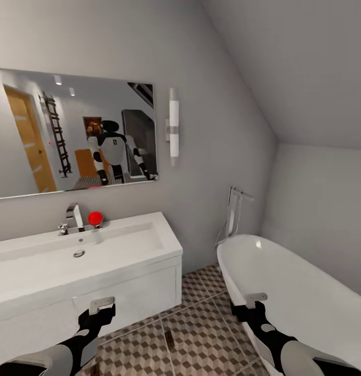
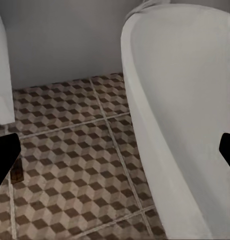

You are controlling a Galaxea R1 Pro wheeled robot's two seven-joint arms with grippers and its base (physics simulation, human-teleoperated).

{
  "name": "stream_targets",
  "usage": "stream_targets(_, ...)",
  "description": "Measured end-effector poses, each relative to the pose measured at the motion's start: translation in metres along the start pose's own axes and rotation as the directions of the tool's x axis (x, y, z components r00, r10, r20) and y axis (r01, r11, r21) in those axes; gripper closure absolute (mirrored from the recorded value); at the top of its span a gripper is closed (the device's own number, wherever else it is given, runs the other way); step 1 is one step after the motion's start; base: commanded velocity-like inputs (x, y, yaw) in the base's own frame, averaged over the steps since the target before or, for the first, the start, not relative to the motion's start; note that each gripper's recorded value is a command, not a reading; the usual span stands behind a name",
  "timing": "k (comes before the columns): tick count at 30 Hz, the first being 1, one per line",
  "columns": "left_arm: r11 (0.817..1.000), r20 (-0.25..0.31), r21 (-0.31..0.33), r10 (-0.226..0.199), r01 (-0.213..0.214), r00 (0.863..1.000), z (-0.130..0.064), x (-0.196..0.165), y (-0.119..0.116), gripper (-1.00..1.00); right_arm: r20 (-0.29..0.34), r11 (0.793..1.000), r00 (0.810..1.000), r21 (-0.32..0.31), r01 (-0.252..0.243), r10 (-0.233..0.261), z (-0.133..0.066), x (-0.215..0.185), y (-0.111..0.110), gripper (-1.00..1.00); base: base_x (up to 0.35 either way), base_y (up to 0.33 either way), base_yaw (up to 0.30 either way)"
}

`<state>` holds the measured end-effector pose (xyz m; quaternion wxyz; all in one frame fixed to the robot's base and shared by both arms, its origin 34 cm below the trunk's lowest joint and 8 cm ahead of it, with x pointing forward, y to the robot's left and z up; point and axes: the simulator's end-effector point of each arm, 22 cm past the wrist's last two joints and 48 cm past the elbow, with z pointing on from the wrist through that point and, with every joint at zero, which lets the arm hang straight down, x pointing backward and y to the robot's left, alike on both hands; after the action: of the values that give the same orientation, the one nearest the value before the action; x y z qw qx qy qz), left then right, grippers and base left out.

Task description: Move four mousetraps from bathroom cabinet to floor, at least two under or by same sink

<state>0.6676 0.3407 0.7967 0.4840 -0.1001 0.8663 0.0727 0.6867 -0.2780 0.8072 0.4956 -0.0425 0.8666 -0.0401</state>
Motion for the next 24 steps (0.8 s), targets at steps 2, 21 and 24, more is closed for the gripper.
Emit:
stream_targets(2,1.000,0.000,0.000,0.000,0.000,1.000,-0.002,-0.001,0.000,-1.00,0.000,1.000,1.000,0.000,0.000,0.000,-0.002,-0.002,0.000,-1.00,0.000,0.000,-0.274)
stream_targets(21,1.000,-0.001,0.000,0.000,0.000,1.000,-0.016,-0.014,0.002,-1.00,-0.001,1.000,1.000,-0.001,0.000,0.000,-0.016,-0.014,-0.002,-1.00,0.000,0.000,-0.274)
stream_targets(24,1.000,-0.001,0.001,0.000,0.000,1.000,-0.018,-0.016,0.002,-1.00,-0.001,1.000,1.000,-0.001,0.000,0.000,-0.018,-0.016,-0.002,-1.00,0.000,0.000,-0.275)
